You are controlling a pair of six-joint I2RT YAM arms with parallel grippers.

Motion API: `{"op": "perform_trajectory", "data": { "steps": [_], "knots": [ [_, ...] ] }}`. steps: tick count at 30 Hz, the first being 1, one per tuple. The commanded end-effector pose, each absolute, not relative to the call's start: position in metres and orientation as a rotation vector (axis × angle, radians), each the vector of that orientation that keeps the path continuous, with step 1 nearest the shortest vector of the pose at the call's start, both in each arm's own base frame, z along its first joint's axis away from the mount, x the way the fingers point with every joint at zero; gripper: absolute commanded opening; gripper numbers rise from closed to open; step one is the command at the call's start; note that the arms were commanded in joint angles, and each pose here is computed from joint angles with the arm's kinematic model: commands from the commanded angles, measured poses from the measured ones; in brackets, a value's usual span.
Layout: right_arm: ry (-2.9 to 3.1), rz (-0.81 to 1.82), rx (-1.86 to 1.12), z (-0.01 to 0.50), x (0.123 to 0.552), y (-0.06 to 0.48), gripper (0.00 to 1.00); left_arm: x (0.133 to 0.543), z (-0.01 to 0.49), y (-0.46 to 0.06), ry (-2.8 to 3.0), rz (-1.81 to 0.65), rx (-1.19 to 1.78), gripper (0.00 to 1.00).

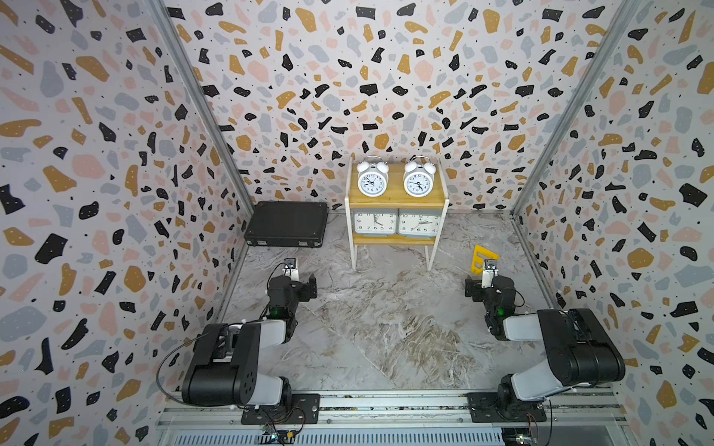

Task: Place the alarm clocks on the shelf by style
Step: Reset both arms

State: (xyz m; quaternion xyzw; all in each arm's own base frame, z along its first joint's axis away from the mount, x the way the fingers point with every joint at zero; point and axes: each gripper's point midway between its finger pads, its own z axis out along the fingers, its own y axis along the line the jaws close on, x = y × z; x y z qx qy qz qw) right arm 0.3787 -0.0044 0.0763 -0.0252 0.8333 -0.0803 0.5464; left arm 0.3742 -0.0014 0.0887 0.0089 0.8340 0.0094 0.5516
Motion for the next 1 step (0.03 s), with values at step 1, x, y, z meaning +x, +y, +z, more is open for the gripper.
{"op": "perform_trajectory", "data": {
  "steps": [1],
  "knots": [
    [1.955, -0.185, -0.044, 0.0839, 0.383, -0.0056, 1.0, 0.3785, 0.0998, -0.0009, 1.925, 0.019, 0.017, 0.99]
  ]
}}
